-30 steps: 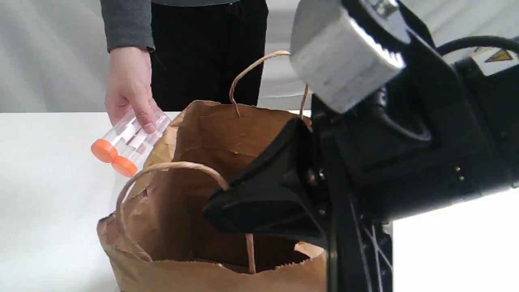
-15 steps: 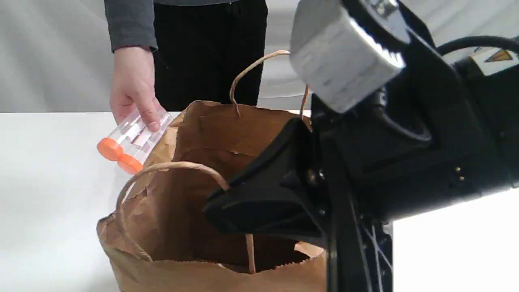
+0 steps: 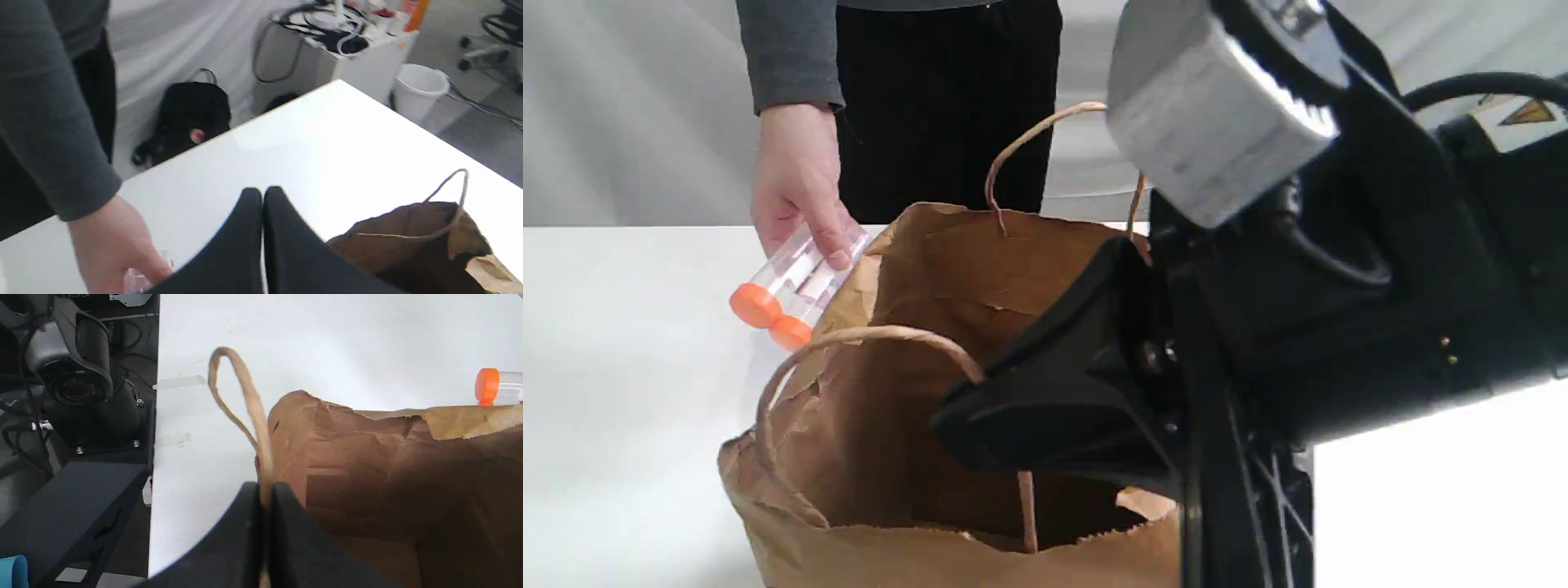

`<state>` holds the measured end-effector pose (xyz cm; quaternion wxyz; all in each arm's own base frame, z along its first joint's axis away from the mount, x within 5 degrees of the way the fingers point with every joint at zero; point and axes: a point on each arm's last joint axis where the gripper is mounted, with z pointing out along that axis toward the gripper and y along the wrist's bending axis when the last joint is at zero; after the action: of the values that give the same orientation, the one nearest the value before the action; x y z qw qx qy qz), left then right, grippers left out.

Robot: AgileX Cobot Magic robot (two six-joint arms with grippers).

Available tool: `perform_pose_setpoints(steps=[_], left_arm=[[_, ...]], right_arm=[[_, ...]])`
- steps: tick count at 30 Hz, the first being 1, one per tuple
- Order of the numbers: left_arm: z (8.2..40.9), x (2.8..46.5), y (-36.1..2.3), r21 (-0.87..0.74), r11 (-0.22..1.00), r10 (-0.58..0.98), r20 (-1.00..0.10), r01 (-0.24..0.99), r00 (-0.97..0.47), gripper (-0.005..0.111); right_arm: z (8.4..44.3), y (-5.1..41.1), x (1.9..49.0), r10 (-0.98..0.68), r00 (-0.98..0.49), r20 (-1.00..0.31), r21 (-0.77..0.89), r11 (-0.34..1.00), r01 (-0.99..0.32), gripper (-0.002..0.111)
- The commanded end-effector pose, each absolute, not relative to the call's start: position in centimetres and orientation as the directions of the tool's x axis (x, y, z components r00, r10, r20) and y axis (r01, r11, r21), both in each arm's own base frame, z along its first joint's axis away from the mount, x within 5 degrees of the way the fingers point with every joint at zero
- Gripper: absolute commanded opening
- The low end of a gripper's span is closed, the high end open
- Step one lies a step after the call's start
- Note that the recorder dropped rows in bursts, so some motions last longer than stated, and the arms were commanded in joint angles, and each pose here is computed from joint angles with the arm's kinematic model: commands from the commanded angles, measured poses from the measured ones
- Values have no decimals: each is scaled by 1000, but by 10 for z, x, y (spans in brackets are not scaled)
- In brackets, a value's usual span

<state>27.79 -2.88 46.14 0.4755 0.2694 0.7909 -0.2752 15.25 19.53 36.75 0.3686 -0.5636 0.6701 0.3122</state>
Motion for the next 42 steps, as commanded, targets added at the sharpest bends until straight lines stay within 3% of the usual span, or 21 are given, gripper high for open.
perform_pose_setpoints(steps=[1, 6, 12, 24, 34, 42], left_arm=[[450, 302, -49, -176, 640, 246, -876, 748, -416, 0], [416, 313, -109, -40, 482, 528, -784, 875, -327, 4], [381, 318, -153, 158, 381, 776, -590, 911, -222, 18], [380, 317, -186, 230, 371, 763, -627, 900, -154, 60], [373, 312, -179, 225, 323, 835, -525, 919, -165, 61], [366, 312, -182, 176, 301, 836, -521, 937, -171, 61]], right_arm=[[366, 195, 152, -527, -95, -845, 2, 174, -985, 0], [366, 195, 152, -527, -95, -845, 2, 174, -985, 0], [366, 195, 152, -526, -97, -845, 4, 175, -985, 0], [366, 195, 152, -524, -115, -844, 20, 183, -983, 0], [366, 195, 152, -523, -119, -844, 24, 185, -982, 0], [366, 195, 152, -522, -123, -844, 27, 187, -982, 0]])
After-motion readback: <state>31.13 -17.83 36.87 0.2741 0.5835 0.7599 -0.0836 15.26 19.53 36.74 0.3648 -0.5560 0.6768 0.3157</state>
